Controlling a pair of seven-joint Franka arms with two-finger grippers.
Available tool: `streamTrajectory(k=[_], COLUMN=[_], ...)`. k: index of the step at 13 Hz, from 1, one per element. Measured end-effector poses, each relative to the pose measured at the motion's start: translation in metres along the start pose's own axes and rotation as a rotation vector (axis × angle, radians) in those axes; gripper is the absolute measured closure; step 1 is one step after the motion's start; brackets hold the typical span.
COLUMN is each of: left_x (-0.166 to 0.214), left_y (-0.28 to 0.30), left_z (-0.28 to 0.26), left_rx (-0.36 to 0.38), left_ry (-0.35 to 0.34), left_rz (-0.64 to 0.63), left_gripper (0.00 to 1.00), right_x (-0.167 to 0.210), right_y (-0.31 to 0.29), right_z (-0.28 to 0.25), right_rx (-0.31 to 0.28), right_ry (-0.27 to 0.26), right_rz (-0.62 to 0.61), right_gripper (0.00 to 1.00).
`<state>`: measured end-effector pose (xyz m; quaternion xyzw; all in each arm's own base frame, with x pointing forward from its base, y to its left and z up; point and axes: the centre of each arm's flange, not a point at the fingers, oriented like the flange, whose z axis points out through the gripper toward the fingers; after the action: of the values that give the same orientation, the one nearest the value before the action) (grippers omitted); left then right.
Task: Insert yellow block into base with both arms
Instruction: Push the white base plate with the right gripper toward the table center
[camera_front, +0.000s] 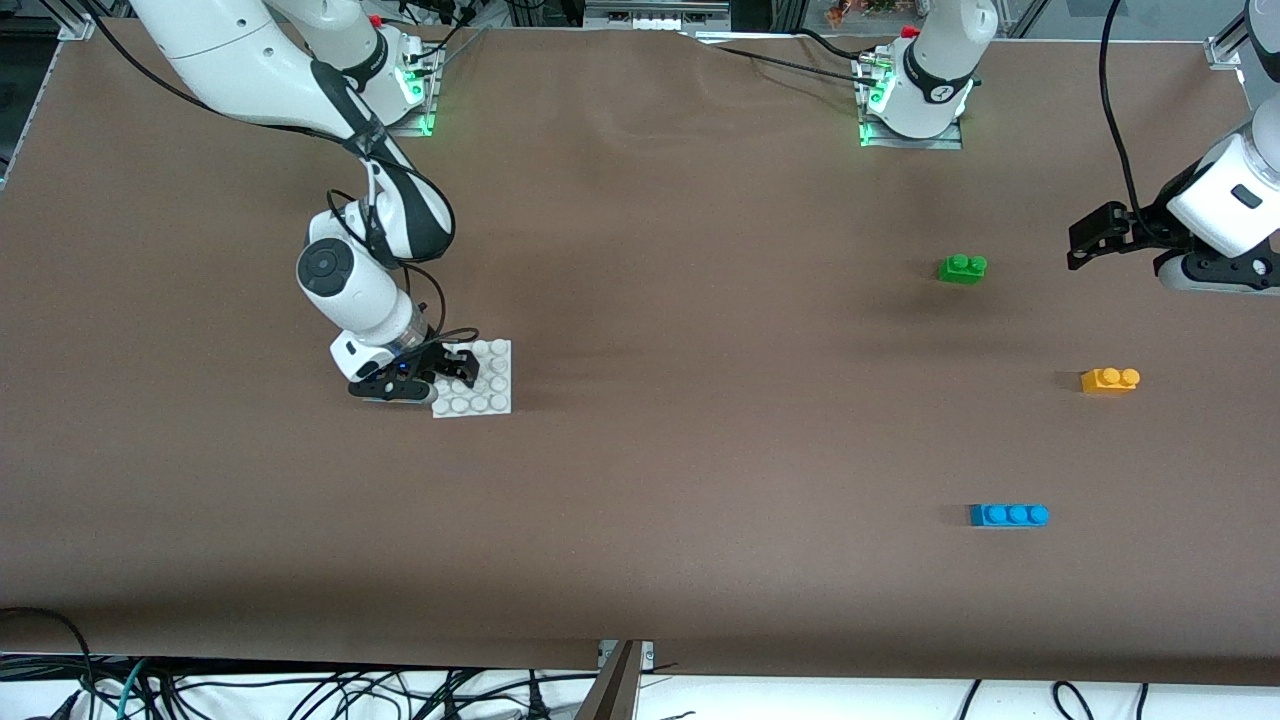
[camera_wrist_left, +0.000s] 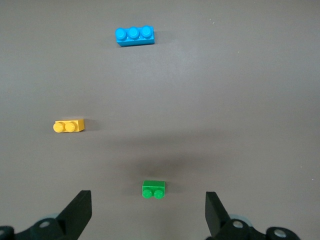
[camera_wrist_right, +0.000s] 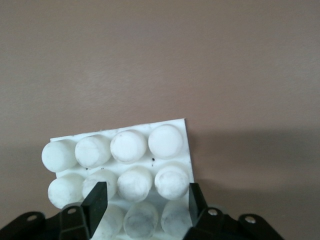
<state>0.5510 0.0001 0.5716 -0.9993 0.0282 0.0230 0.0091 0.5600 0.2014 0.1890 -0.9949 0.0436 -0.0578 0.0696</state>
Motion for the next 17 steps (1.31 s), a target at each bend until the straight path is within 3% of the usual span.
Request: streamTrajectory(k=[3, 7, 17], left_x=[0.0, 0.0, 0.0], left_y=[0.0, 0.0, 0.0], left_z=[0.0, 0.0, 0.0], left_rx=[0.0, 0.0, 0.0], left_ry=[0.0, 0.001, 0.001], left_rz=[0.0, 0.0, 0.0], left_gripper=[0.0, 0.0, 0.0], right_x=[-0.002, -0.006, -0.041], right_y=[-0.006, -0.019, -0.149], right_z=[0.002, 0.002, 0.018], right_rx=[0.006, 0.014, 0.068], right_ry=[0.008, 0.015, 0.026], right_rz=[0.003, 0.001, 0.026], right_gripper=[0.37, 0.39, 0.44])
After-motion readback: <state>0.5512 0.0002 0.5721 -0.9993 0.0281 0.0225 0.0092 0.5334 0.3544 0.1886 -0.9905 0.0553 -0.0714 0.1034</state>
